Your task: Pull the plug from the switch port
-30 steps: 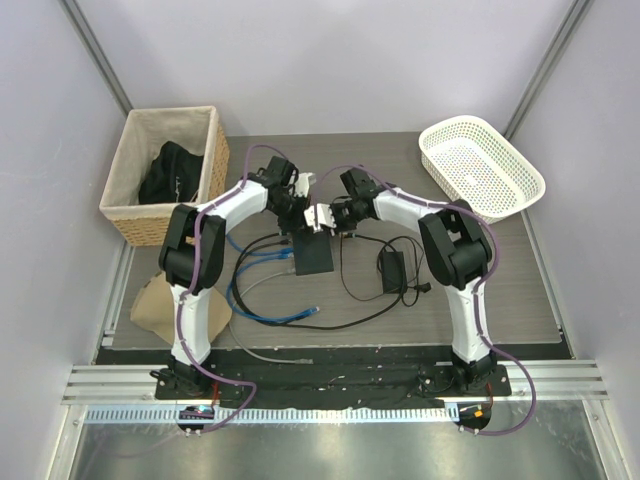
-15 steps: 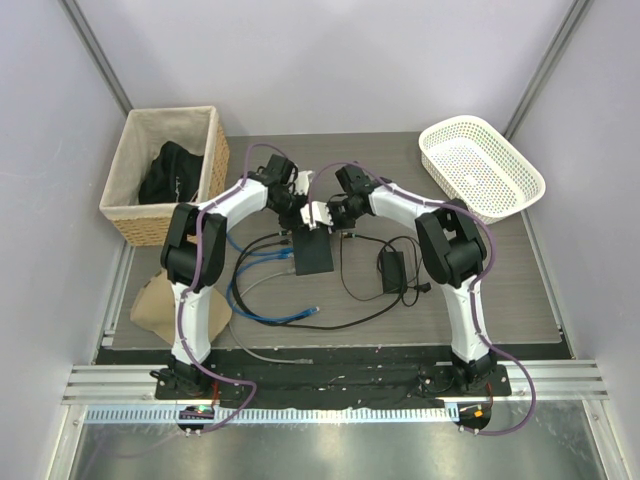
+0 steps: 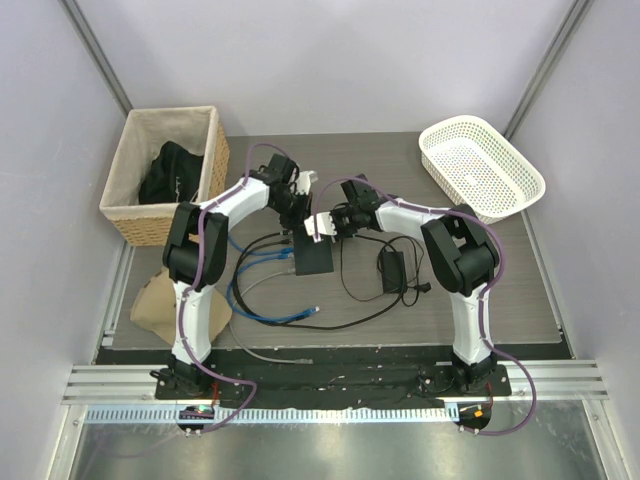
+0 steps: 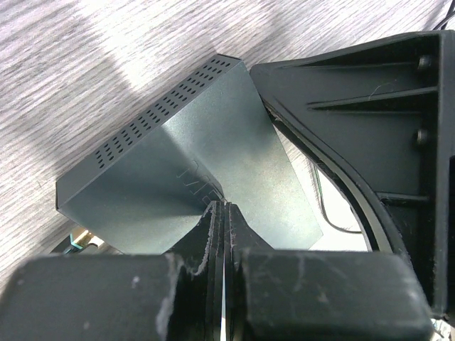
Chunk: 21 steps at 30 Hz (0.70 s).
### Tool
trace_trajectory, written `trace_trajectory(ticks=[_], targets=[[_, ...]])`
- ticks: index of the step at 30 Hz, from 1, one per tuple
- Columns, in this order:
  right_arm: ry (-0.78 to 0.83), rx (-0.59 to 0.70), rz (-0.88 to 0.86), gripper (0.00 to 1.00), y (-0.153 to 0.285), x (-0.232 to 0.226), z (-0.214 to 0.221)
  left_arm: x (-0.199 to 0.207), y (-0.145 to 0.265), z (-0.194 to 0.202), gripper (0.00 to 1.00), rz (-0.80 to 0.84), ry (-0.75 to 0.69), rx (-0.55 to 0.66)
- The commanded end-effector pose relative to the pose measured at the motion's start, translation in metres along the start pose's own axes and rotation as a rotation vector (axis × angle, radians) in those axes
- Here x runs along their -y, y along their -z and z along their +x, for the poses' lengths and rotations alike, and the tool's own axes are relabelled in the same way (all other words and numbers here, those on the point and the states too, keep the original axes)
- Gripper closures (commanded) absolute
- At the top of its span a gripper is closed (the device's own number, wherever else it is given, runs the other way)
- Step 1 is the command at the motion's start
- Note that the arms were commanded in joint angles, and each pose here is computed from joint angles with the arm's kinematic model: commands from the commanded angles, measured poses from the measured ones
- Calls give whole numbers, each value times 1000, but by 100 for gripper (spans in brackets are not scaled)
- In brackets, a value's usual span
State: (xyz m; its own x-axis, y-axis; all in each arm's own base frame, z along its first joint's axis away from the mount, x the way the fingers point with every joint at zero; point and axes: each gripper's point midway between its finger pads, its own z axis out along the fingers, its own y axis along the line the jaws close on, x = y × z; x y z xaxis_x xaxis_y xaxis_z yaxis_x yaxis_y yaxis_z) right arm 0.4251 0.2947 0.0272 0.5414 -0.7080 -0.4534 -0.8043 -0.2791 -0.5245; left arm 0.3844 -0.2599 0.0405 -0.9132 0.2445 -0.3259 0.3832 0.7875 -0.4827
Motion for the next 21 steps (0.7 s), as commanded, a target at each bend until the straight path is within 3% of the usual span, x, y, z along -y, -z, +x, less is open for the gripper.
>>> trace_trajectory(ticks=[1,9,21], targets=[[-96,-106,-158,98,-9,-53,28,-77,-40,83,100,-262,21,-266],[-221,-129,-223,99,-2,-64,35,-79,-41,82,100,-310,18,-266],[-286,-204,-204,99,8,-65,53,-76,-42,84,100,-296,28,-280]])
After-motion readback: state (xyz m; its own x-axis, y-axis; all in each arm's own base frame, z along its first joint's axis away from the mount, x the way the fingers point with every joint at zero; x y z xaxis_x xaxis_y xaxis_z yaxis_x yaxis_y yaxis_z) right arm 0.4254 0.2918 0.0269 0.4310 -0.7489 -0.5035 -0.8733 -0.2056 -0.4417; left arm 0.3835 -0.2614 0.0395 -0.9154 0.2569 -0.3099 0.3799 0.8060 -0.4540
